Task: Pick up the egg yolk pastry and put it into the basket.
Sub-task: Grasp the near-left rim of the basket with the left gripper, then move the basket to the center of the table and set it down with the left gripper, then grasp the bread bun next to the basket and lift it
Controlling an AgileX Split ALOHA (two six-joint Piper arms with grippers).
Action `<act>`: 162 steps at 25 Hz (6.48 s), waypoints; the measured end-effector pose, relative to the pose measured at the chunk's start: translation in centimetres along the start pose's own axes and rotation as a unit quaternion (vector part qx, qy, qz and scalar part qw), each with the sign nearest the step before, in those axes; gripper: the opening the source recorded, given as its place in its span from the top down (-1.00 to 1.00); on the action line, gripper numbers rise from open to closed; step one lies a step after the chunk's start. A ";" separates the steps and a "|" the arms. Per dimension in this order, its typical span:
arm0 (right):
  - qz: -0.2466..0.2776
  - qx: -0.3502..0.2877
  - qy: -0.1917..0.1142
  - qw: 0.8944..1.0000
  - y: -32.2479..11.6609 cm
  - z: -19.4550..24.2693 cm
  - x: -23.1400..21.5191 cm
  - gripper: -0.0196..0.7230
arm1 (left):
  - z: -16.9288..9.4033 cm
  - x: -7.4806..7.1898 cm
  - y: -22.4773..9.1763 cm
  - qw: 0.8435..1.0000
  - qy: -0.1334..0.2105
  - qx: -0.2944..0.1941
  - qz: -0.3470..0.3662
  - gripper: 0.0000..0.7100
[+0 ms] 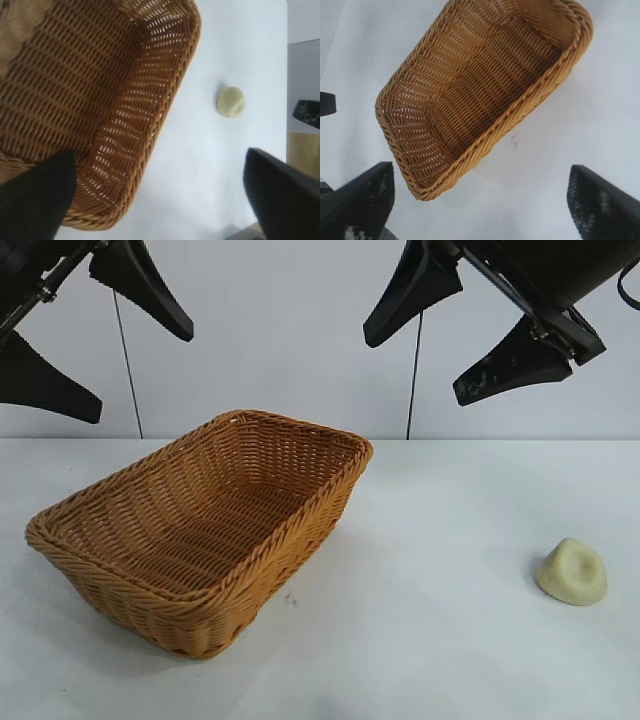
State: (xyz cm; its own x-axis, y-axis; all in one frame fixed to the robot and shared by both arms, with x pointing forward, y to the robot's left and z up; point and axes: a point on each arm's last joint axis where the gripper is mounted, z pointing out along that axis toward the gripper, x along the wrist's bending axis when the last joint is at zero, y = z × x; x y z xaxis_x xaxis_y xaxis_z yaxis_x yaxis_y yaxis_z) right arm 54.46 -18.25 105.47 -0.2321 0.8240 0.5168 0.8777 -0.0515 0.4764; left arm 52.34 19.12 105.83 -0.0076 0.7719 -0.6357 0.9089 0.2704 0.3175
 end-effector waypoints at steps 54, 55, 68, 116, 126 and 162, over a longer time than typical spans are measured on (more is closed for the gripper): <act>-0.003 0.001 -0.002 1.000 0.0 0.0 0.0 -0.79 | 11.4 7.9 -4.9 0.907 0.242 -0.002 -0.343 -0.96; -0.003 0.001 -0.002 1.000 0.0 0.0 0.0 -0.79 | 11.6 8.1 -5.0 0.907 0.246 0.001 -0.343 -0.96; -0.003 0.001 -0.002 1.000 0.0 0.0 0.0 -0.79 | 11.8 8.1 -5.1 0.907 0.246 0.006 -0.342 0.55; -0.010 0.003 -0.009 1.000 -0.1 0.0 -0.2 -0.79 | 14.2 6.2 6.9 0.958 0.206 0.191 0.055 0.60; -0.010 0.007 -0.008 1.000 -0.1 0.0 -0.1 -0.79 | 16.9 8.0 6.2 0.955 0.207 0.210 0.037 0.61; -0.010 0.014 -0.005 1.000 -0.3 0.0 -0.1 -0.79 | 6.8 3.3 12.5 0.962 0.226 0.121 0.097 -0.96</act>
State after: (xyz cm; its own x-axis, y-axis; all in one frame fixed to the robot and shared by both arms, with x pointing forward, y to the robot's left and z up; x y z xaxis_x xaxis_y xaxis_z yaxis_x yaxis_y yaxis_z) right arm 54.25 -18.32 105.30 -0.2457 0.8304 0.5001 0.8847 -0.0189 0.4659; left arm 66.53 21.14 102.91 0.0411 0.9804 -0.1928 0.9816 -0.0037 0.1907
